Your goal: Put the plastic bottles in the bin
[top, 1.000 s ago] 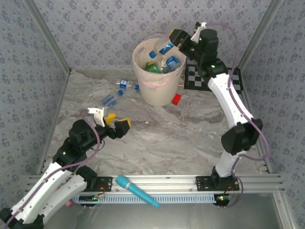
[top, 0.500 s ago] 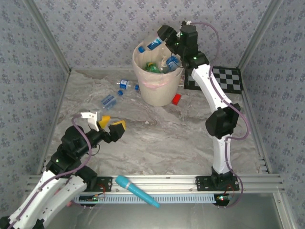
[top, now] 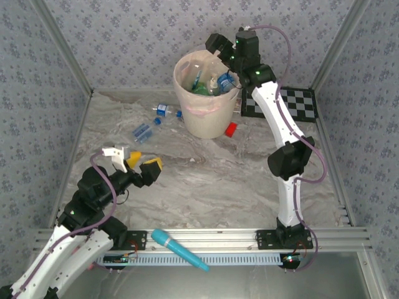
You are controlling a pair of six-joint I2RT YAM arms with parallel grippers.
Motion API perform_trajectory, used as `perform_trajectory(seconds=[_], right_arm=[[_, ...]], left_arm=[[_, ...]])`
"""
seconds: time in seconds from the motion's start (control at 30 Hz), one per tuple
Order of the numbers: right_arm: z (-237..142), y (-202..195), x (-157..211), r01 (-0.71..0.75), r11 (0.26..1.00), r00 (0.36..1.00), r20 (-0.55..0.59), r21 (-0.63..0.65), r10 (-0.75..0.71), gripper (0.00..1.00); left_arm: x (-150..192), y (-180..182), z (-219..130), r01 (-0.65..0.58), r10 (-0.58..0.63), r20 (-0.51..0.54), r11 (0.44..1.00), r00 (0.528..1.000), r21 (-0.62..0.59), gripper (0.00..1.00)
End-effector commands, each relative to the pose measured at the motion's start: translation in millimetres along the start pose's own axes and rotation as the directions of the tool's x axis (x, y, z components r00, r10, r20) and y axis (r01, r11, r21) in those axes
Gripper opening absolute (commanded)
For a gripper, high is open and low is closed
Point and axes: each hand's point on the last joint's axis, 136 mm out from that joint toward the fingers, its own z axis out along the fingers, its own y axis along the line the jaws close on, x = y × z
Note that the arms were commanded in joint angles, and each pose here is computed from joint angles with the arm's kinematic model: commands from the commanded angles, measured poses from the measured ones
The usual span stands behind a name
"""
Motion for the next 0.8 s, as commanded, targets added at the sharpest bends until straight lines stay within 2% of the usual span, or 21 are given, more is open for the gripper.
perform_trajectory(seconds=[0.0,0.3,0.53,0.77], right_arm=[[-32.2,23.4,-14.9,0.111,0.994,0.993,0.038,-0.011,-0.111,1.0],[-75.9,41.6,11.7,0.215,0.973,0.976,-0.001,-0.078,-0.216,1.0],[-130.7,33.5,42.7,0.281,0.952,0.959,-0.015,-0.126,-0.285,1.0],[-178.6,37.1,44.1,0.349,0.922,0.937,0.043,-0.169,-0.347,1.0]], left_arm=[[-9.8,-2.9,-0.8,-0.002,0.002,0.025,1.0,1.0,-0.004,1.0],[-0.3,29.0,15.2,0.03,-0.033,-0.018,0.983,0.999,-0.18,1.0],[10.0,67.7,32.2,0.043,-0.065,-0.046,0.927,0.997,-0.373,1.0],[20.3,105.7,61.9,0.136,-0.194,-0.08,0.878,0.978,-0.46,1.0]])
